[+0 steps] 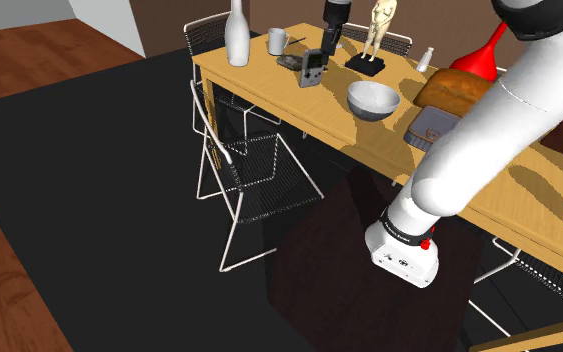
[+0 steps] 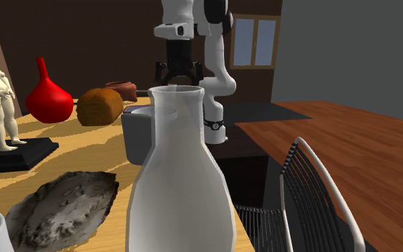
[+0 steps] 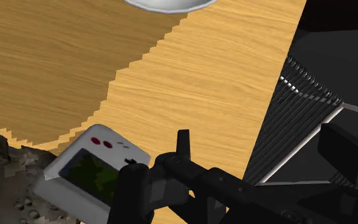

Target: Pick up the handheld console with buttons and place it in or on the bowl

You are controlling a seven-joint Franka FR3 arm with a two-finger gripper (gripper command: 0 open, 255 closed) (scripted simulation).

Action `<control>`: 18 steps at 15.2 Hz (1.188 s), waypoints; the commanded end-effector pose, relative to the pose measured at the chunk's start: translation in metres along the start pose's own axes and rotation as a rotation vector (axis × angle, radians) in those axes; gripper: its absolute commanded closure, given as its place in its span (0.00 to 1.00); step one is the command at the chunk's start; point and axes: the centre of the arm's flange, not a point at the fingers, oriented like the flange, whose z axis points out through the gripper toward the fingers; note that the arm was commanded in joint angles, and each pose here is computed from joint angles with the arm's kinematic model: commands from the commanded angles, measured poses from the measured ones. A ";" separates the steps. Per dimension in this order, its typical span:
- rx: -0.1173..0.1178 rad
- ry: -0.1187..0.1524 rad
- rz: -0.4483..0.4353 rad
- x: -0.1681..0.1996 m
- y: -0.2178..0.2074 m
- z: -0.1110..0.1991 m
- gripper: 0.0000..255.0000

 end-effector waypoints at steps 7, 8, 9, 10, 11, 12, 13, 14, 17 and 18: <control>-0.021 0.015 -0.198 0.067 0.079 0.006 0.00; -0.023 0.017 -0.222 0.077 0.088 0.007 0.00; -0.026 0.019 -0.246 0.087 0.096 0.007 0.00; -0.028 0.021 -0.270 0.096 0.104 0.008 0.00; -0.031 0.023 -0.293 0.106 0.111 0.009 0.00; -0.031 0.023 -0.293 0.106 0.111 0.014 0.00; -0.031 0.023 -0.293 0.106 0.112 0.019 0.00; -0.031 0.023 -0.293 0.106 0.112 0.024 0.00; -0.031 0.023 -0.293 0.107 0.112 0.040 0.00; -0.031 0.023 -0.293 0.107 0.112 0.046 0.00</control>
